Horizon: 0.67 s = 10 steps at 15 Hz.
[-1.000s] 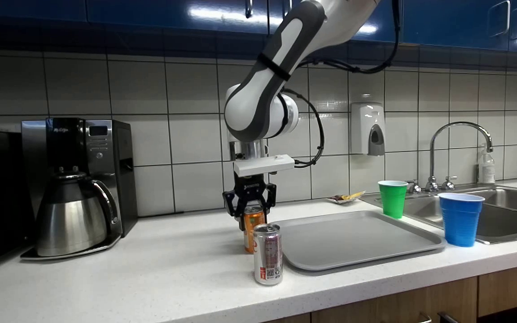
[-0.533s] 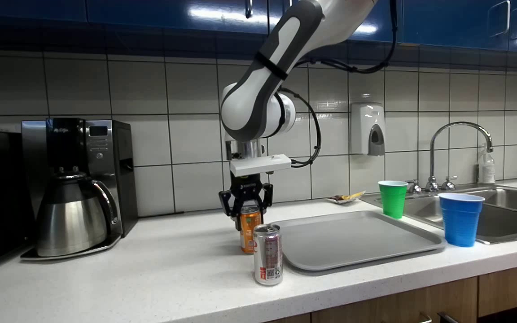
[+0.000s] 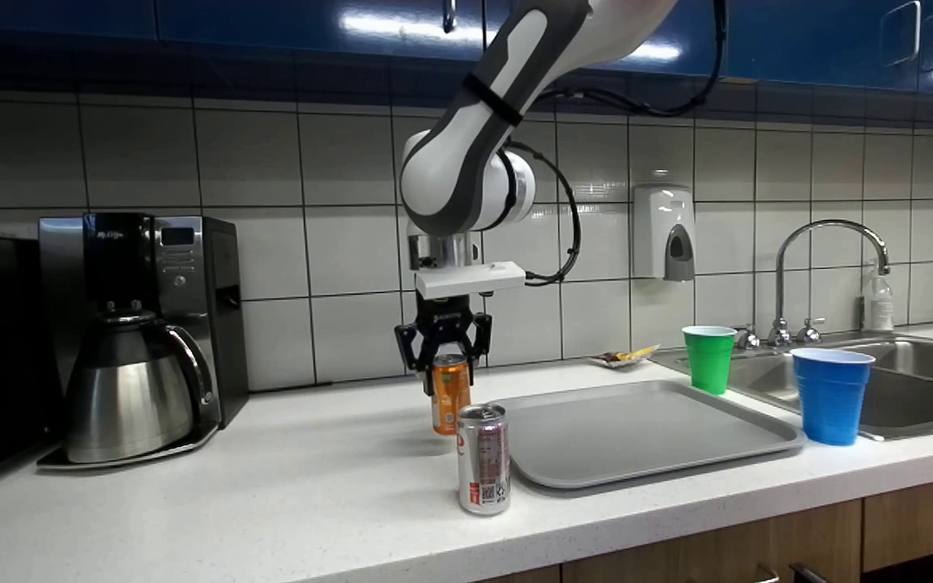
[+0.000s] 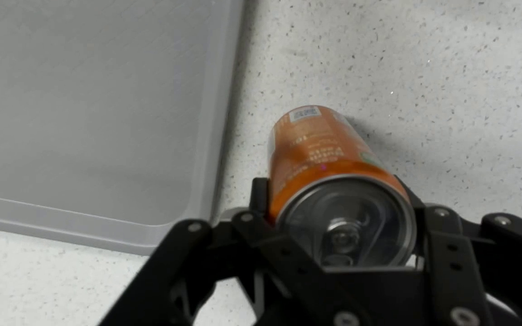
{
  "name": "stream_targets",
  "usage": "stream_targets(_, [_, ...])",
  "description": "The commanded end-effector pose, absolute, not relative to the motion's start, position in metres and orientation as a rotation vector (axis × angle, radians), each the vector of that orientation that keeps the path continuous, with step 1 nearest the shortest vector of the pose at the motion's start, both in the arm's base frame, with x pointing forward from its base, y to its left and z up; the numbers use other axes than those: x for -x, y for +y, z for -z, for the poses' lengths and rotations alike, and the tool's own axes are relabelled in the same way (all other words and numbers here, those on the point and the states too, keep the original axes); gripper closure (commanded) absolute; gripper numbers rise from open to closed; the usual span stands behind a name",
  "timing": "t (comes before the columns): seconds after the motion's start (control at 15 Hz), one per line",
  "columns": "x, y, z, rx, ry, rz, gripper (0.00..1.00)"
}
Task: Put the Fanta and Coke cans on the grey tray
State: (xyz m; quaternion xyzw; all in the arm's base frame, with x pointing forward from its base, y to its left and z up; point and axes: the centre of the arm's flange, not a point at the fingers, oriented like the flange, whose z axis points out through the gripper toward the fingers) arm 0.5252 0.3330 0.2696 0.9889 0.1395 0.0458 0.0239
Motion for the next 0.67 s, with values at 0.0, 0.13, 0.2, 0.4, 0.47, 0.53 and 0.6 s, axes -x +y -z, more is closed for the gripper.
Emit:
stream_targets(0.0, [-0.517,0.322,-0.293,-3.044,0.388,-0.19,0.62])
stream_targets(0.13, [-0.517,0.316,-0.297,-3.042,0.372,-0.197,0.62])
stream_targets(0.2, [-0.517,0.312,-0.298,-3.042,0.362,-0.199,0.62])
stream_targets(0.4, [-0.516,0.3,-0.301,-3.036,0.324,-0.2,0.62])
stream_targets(0.47, [-0.516,0.296,-0.301,-3.036,0.312,-0.199,0.62])
stream_targets(0.53, [-0.516,0.291,-0.301,-3.033,0.298,-0.198,0.62])
stream_targets(0.6, [-0.515,0.287,-0.301,-3.03,0.283,-0.197,0.62])
